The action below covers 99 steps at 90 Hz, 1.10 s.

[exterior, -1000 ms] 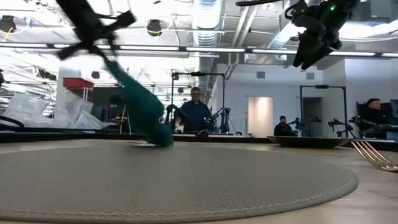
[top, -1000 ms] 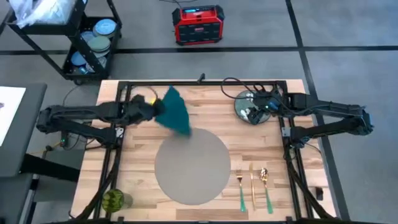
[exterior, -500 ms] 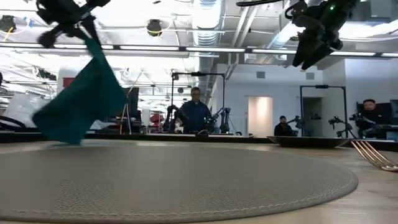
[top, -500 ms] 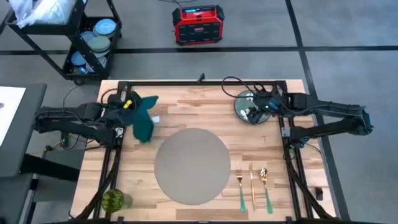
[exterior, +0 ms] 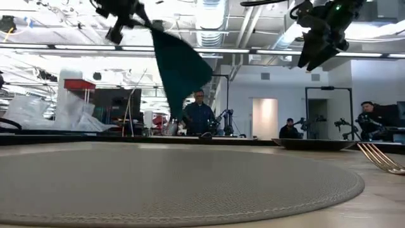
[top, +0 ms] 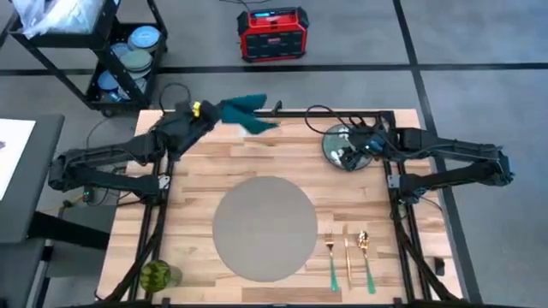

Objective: Set table place
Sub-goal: Fold the blue table napkin

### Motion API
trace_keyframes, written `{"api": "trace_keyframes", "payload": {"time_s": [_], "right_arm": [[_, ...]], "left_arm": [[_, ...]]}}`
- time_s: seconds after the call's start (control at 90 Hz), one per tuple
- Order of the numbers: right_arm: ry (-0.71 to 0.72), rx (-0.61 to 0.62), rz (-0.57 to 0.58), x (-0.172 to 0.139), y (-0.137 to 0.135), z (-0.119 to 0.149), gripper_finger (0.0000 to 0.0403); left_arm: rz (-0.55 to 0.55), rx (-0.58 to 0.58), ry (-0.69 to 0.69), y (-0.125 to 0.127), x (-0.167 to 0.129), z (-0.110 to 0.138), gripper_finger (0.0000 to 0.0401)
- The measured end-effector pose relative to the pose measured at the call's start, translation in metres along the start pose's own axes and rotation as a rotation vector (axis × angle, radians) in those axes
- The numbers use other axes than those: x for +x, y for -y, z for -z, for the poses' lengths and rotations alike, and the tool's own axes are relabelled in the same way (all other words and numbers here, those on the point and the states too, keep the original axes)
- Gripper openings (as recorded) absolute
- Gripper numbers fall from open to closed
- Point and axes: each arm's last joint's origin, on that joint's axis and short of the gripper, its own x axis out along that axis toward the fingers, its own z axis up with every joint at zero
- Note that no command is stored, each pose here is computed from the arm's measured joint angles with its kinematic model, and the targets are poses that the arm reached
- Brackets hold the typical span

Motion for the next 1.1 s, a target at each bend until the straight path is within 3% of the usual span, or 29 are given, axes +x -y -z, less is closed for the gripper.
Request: {"api": "trace_keyframes", "payload": {"time_s": [0.089, 0.178, 0.322, 0.444, 0.611, 0.756, 1.1], "right_arm": [[0.001, 0.0, 0.0, 0.0, 0.0, 0.0, 0.0235], [0.002, 0.001, 0.0, 0.0, 0.0, 0.0, 0.0235], [0.003, 0.001, 0.0, 0.0, 0.0, 0.0, 0.0235], [0.003, 0.001, -0.001, 0.0, 0.0, 0.0, 0.0235], [0.002, -0.001, 0.0, 0.0, 0.0, 0.0, 0.0235], [0.002, -0.001, 0.0, 0.0, 0.0, 0.0, 0.0235], [0.0, -0.002, 0.001, 0.0, 0.0, 0.0, 0.0235]], "left_arm": [[-0.103, 0.046, -0.087, -0.024, 0.0, 0.023, 0.0], [-0.21, 0.04, -0.159, -0.064, -0.001, 0.05, 0.0], [-0.39, -0.154, -0.267, -0.138, -0.011, 0.088, 0.0], [-0.444, -0.365, -0.257, -0.175, -0.022, 0.102, 0.0], [-0.368, -0.441, -0.247, -0.172, -0.023, 0.104, 0.0], [-0.273, -0.392, -0.28, -0.16, -0.022, 0.103, 0.0], [-0.497, -0.237, -0.239, -0.186, -0.031, 0.093, 0.0]]}}
